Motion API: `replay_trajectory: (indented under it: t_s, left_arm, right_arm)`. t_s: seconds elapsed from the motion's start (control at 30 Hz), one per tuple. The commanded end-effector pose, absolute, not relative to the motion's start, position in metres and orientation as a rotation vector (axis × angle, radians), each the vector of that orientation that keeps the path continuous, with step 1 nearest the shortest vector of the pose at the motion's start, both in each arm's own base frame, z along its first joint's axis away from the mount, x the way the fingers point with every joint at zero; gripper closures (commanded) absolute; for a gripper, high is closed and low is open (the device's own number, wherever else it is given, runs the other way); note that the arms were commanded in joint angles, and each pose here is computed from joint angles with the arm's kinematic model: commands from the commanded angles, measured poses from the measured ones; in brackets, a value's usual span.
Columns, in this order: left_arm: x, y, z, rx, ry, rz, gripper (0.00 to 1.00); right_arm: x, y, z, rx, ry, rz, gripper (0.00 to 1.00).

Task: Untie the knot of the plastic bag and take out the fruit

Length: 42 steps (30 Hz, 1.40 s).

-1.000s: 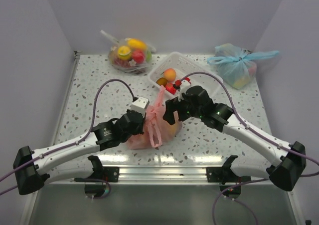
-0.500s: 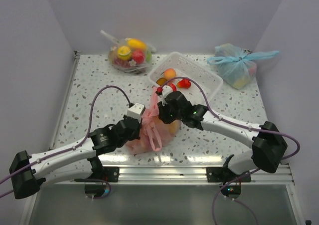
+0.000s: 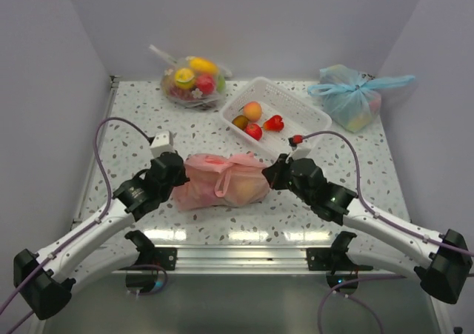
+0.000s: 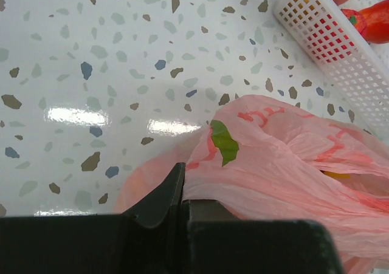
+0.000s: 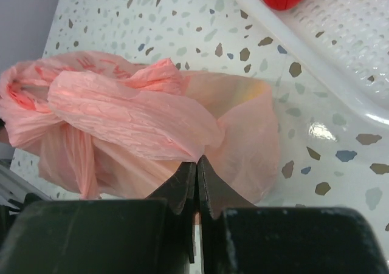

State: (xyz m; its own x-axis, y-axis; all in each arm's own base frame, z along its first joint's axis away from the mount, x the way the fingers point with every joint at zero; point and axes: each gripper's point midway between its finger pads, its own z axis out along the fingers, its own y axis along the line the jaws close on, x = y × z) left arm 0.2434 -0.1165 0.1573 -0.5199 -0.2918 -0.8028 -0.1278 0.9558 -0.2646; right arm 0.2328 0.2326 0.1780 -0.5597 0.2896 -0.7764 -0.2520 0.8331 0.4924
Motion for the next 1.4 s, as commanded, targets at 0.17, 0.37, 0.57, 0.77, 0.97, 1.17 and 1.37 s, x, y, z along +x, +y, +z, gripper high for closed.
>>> replay_trajectory:
  t_s: [0.17,0.37,0.57,0.77,0.97,1.17,1.37]
  left_arm:
    - [0.258,-0.153,0.218,-0.139,2.084,-0.417,0.24]
    - [0.235,-0.176,0.234,-0.307,2.124,-0.653,0.07]
    - [0.228,-0.205,0.22,-0.385,2.157,-0.651,0.12]
    - [0.219,-0.211,0.186,-0.485,2.216,-0.614,0.16]
    - [0.212,-0.193,0.151,-0.633,2.191,-0.608,0.21]
    - [0.2,-0.197,0.108,-0.683,2.289,-0.595,0.22]
    - [0.203,-0.197,0.105,-0.705,2.25,-0.627,0.5]
  right_arm:
    - [0.229,0.247,0.162,-0.085,2.088,0.713,1.0]
    - [0.225,0.253,0.159,-0.173,2.079,0.609,1.0]
    - [0.218,0.259,0.153,-0.204,2.056,0.49,1.0]
    - [0.209,0.272,0.152,-0.239,2.029,0.452,1.0]
    - [0.198,0.285,0.147,-0.283,2.018,0.453,1.0]
    - [0.19,0.29,0.141,-0.289,2.028,0.476,1.0]
    - [0.188,0.289,0.14,-0.279,2.03,0.49,1.0]
